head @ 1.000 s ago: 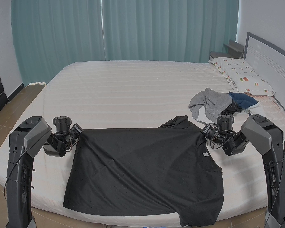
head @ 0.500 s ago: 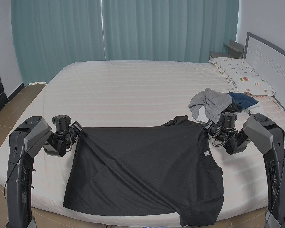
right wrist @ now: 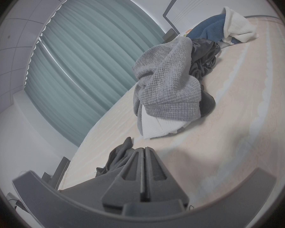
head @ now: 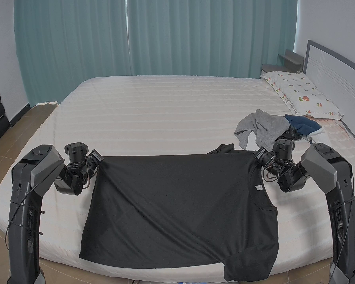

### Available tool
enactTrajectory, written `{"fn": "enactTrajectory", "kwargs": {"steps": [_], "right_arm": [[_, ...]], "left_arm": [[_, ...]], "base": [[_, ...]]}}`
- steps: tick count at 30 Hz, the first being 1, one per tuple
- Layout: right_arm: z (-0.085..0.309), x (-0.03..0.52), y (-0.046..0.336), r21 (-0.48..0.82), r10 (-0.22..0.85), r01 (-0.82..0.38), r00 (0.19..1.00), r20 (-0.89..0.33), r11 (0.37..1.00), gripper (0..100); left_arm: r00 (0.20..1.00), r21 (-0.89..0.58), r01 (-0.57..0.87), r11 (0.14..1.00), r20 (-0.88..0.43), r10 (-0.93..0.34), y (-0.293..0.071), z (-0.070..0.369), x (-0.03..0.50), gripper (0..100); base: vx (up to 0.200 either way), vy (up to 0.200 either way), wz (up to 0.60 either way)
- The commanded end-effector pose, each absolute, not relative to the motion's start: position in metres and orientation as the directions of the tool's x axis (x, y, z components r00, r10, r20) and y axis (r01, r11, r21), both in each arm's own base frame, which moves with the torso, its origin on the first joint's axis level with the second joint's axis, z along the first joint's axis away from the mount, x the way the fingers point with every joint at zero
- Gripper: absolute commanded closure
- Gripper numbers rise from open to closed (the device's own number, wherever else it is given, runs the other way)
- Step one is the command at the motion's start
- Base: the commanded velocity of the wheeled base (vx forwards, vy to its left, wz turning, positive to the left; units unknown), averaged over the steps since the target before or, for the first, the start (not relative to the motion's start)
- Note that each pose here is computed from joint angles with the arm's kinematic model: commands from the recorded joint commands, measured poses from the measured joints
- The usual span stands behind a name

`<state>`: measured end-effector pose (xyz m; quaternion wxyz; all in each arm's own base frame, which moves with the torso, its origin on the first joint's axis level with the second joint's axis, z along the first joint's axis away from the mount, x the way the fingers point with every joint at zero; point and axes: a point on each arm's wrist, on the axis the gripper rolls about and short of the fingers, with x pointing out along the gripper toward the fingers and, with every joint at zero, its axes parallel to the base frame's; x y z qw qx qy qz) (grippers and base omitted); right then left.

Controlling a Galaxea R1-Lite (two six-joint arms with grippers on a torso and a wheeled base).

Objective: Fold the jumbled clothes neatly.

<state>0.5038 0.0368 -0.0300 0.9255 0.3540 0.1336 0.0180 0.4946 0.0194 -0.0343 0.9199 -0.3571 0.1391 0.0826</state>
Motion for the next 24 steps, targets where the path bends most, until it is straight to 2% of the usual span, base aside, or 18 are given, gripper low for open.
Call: {"fn": "enactTrajectory", "kwargs": {"steps": [1,6,21,22,24], "right_arm": [[-0.03,0.505,0.037,0.663,0.128,0.052,0.967,-0.22,0.747,100],[-0.028,0.507,0.036,0.661,0.107,0.052,0.974,-0.198,0.749,100],[-0.042,0.504,0.038,0.649,0.102,0.081,0.965,-0.24,0.757,100],[-0.042,0.504,0.039,0.649,0.103,0.079,0.966,-0.238,0.757,0],[-0.042,0.503,0.041,0.65,0.111,0.076,0.964,-0.241,0.756,0]], "left_arm": [[0.948,-0.635,-0.25,0.731,-0.314,0.052,0.019,-0.035,0.495,100],[0.949,-0.636,-0.244,0.732,-0.314,0.044,0.016,-0.035,0.495,100],[0.946,-0.63,-0.239,0.739,-0.324,0.03,0.007,-0.042,0.497,100],[0.945,-0.629,-0.24,0.74,-0.325,0.03,0.007,-0.042,0.497,0],[0.945,-0.628,-0.239,0.741,-0.325,0.03,0.007,-0.043,0.496,0]], "base": [[0.0,0.0,0.0],[0.0,0.0,0.0],[0.0,0.0,0.0],[0.0,0.0,0.0],[0.0,0.0,0.0]]}}
